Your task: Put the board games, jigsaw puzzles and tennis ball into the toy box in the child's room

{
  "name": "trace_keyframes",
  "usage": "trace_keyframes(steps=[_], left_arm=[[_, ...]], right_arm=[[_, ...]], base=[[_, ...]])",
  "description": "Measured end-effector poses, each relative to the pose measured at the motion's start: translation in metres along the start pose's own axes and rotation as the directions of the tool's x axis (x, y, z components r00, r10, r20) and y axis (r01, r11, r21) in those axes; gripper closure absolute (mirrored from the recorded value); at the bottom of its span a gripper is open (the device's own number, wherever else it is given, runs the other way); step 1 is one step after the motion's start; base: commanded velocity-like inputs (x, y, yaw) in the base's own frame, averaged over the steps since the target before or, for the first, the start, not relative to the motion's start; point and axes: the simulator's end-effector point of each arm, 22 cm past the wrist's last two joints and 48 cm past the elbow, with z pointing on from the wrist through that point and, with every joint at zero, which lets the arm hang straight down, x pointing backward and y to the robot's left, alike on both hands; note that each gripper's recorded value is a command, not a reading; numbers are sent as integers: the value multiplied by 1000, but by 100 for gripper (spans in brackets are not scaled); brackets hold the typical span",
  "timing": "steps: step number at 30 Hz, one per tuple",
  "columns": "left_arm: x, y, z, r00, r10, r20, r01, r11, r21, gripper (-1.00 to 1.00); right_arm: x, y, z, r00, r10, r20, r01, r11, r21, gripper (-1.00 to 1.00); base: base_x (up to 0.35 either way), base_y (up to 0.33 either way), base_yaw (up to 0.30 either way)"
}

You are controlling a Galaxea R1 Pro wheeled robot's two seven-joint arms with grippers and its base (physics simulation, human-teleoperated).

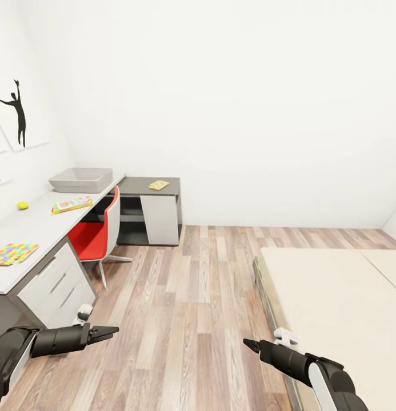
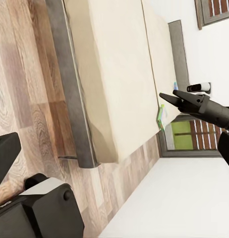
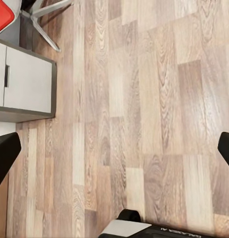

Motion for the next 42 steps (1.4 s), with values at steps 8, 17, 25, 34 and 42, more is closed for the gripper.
trace_keyframes(steps=[8,17,25,34,42], left_arm=[[0,0,0,1000,1,0,-1,1000,0,-100],[0,-1,0,1000,1,1,-1,1000,1,-100],[-1,-1,0,1000,1,1,-1,1000,2,-100],[0,-1,0,1000,1,1,-1,1000,2,-100],[0,-1,0,1000,1,1,-1,1000,1,-100]], right_arm=[[0,0,0,1000,-1,1,1,1000,0,-100],[0,0,0,1000,-1,1,1,1000,1,-100],[-1,0,0,1000,-1,1,1,1000,1,-100],[-1,0,0,1000,-2,3,2,1000,1,-100],[-1,-1,0,1000,-6,6,6,1000,6,-100]], base=[[-8,0,-23],[-77,0,-3],[-105,0,0],[-29,0,0],[-2,0,0]])
